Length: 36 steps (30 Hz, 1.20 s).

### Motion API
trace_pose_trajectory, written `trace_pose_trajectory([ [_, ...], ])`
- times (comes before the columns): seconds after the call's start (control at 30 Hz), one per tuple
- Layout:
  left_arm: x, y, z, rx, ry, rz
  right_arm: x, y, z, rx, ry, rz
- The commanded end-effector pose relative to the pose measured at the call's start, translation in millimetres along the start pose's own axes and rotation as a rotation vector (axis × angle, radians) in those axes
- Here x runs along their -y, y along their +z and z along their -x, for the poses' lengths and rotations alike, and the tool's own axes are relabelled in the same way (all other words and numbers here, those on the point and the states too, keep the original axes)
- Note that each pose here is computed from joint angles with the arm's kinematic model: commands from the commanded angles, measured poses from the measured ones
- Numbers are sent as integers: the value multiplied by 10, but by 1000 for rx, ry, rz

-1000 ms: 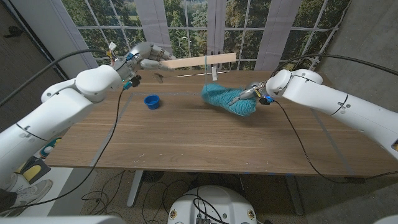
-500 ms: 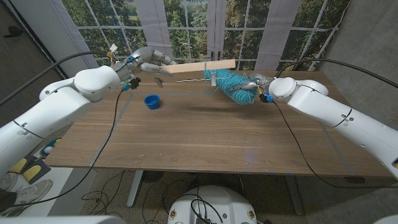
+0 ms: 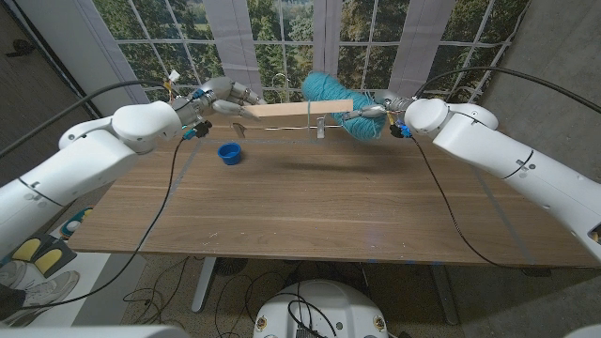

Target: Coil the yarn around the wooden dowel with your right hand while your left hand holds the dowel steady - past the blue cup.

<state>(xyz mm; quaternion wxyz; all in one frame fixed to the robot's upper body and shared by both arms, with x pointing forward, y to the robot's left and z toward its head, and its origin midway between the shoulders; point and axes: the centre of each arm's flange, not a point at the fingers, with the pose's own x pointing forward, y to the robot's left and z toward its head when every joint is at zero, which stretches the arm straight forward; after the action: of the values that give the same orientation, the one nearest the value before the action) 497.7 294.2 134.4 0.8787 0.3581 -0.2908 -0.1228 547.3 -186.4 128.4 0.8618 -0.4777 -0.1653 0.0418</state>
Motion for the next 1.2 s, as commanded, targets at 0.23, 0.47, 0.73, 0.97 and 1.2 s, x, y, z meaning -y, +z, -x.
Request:
trace_pose_trajectory([
  [0.23, 13, -102, -47, -60, -52, -24, 192, 656, 12, 68, 18, 141],
  [0.47, 12, -147, -79, -92, -66, -44, 288, 848, 45, 106, -16, 171],
  [0.73, 12, -220, -112, -138, -46, -82, 427, 1059, 124, 160, -52, 187],
  [0.97, 6, -305, -173, -160, -55, -77, 548, 1189, 216, 193, -75, 188],
  [1.2, -46, -369, -189, -181, -21, -75, 656, 1217, 309, 190, -38, 175],
])
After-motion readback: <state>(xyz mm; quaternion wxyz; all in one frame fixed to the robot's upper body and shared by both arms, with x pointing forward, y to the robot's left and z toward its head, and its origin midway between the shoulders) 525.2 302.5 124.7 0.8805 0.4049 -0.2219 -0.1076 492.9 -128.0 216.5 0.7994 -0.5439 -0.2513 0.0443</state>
